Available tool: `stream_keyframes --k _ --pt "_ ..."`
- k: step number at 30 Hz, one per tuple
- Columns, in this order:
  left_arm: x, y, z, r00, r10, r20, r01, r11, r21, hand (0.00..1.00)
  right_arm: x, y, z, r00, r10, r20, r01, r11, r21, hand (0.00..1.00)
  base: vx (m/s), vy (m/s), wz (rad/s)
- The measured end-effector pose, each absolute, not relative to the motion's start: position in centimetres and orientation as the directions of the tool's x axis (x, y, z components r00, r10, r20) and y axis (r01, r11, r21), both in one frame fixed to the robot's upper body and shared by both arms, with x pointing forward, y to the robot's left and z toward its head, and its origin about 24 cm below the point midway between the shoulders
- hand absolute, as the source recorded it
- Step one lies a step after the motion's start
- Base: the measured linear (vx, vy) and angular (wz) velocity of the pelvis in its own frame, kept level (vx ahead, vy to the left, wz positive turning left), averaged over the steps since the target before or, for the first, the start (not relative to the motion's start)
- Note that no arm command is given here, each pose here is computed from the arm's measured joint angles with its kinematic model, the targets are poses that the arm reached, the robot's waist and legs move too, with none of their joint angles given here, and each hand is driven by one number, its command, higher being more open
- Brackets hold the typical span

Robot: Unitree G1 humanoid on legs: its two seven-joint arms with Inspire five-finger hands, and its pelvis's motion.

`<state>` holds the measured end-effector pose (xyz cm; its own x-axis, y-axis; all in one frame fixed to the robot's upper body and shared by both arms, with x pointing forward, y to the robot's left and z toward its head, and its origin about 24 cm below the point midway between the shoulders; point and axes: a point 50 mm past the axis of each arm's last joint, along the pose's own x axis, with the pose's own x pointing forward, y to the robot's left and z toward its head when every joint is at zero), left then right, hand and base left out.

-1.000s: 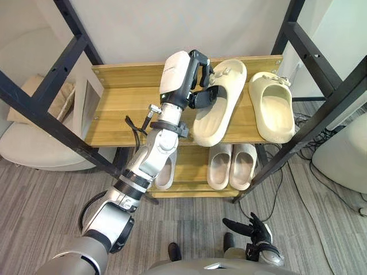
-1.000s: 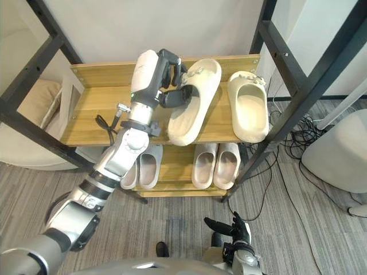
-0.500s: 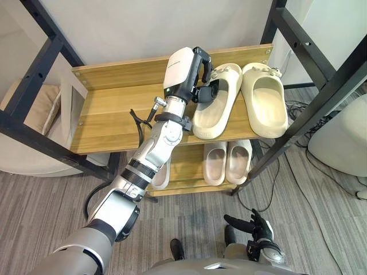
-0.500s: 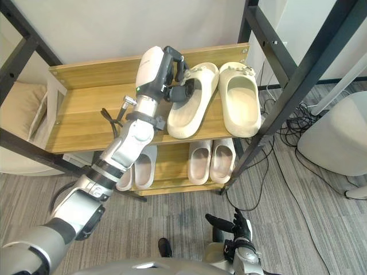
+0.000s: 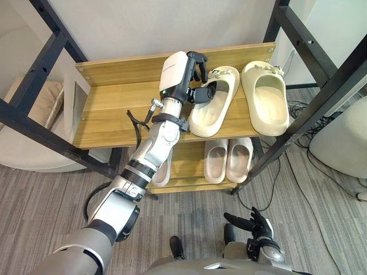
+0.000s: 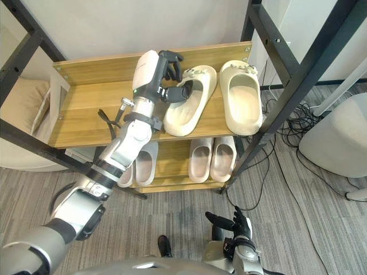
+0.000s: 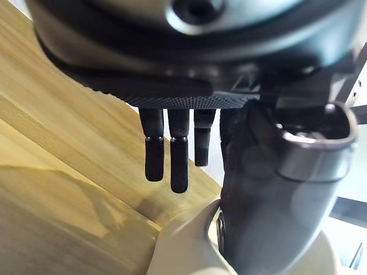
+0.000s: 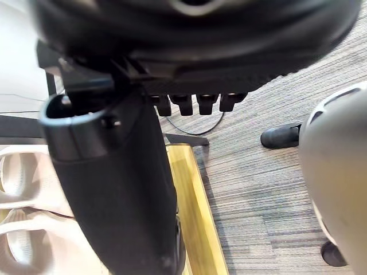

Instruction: Organize the slippers on the shoe rack

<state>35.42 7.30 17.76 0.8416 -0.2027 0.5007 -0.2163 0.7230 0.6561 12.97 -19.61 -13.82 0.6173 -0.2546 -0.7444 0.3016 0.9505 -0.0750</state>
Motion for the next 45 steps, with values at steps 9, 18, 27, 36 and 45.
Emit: stream_keyframes --k 9,18,27,36,45 --pt "34.5 6.4 17.6 0.849 -0.211 0.485 -0.121 0.815 0.566 1.00 12.9 -19.6 -14.0 0.610 -0.251 -0.752 0.294 0.952 -0.080 1.00 -0.01 0.002 0.02" --pt "32.6 4.6 20.0 0.774 -0.254 0.579 -0.044 0.892 0.450 1.00 12.6 -19.8 -14.1 0.601 -0.253 -0.758 0.293 0.952 -0.086 1.00 -0.01 0.005 0.01" --pt "31.0 4.3 20.5 0.750 -0.245 0.615 0.040 0.944 0.327 1.00 12.4 -20.0 -14.3 0.587 -0.258 -0.767 0.295 0.951 -0.094 1.00 -0.02 0.002 0.08" --pt "27.7 5.6 19.4 0.759 -0.185 0.624 0.203 0.978 0.044 1.00 12.0 -20.1 -14.5 0.567 -0.256 -0.783 0.281 0.953 -0.108 1.00 -0.02 0.004 0.08" --pt "25.5 6.2 15.0 0.868 -0.196 0.457 0.323 0.921 -0.218 1.00 11.2 -20.0 -14.9 0.535 -0.248 -0.808 0.266 0.957 -0.118 1.00 -0.02 0.005 0.09"
